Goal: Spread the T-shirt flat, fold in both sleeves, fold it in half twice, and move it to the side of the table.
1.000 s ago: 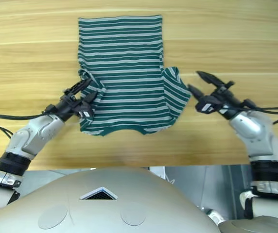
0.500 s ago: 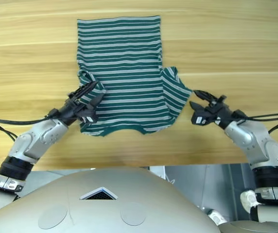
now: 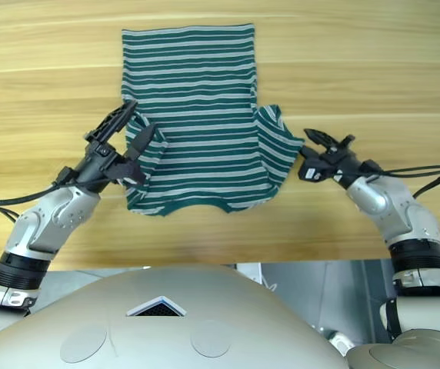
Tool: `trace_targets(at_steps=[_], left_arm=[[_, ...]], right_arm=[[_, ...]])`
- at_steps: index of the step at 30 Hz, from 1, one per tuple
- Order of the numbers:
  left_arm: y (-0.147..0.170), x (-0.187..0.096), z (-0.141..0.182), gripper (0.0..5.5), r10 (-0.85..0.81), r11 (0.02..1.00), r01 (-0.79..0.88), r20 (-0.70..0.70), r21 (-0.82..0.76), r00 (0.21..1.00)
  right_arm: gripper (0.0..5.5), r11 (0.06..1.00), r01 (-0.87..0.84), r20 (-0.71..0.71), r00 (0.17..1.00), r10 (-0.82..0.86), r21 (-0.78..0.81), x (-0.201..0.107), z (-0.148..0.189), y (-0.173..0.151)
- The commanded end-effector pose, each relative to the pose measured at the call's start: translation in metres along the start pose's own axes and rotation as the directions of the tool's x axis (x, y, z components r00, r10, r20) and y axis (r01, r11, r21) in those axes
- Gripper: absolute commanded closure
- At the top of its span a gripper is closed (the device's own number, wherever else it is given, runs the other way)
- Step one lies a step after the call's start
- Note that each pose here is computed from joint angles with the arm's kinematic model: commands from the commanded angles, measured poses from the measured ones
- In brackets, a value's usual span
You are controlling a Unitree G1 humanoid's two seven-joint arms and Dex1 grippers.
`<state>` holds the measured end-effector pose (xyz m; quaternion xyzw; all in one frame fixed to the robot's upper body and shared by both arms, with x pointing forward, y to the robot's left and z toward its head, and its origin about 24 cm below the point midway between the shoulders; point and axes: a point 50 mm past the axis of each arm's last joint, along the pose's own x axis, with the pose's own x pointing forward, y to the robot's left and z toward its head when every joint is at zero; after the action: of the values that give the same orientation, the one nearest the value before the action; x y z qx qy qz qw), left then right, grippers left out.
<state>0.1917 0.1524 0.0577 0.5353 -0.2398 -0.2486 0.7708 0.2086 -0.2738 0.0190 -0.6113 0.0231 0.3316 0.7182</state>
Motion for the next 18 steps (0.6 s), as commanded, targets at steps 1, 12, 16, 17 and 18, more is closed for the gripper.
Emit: trace_targets(at_steps=[1, 12, 16, 17, 18], left_arm=[[0.005, 0.000, 0.002, 2.63, 0.024, 1.000, -0.024, 0.012, 0.009, 1.000], [0.021, -0.002, 0.002, 2.63, 0.135, 0.991, -0.135, -0.004, 0.005, 0.991], [0.019, -0.002, 0.001, 2.63, 0.133, 0.991, -0.133, -0.012, -0.003, 0.991], [0.017, -0.002, 0.000, 2.63, 0.121, 0.993, -0.121, -0.015, -0.003, 0.993], [0.015, -0.002, 0.000, 2.63, 0.112, 0.994, -0.112, -0.017, -0.002, 0.994]], right_arm=[[4.45, 0.998, -0.068, 0.004, 0.998, 0.068, 0.005, -0.004, 0.000, 0.011], [5.48, 0.999, -0.046, 0.002, 0.999, 0.046, 0.013, -0.006, 0.000, 0.009], [5.48, 0.999, 0.019, 0.063, 0.998, -0.021, 0.033, -0.001, 0.011, 0.002], [5.48, 0.999, 0.032, 0.079, 0.996, -0.035, 0.032, -0.001, 0.014, 0.001], [5.48, 0.998, 0.045, 0.090, 0.995, -0.048, 0.032, 0.000, 0.015, -0.001]])
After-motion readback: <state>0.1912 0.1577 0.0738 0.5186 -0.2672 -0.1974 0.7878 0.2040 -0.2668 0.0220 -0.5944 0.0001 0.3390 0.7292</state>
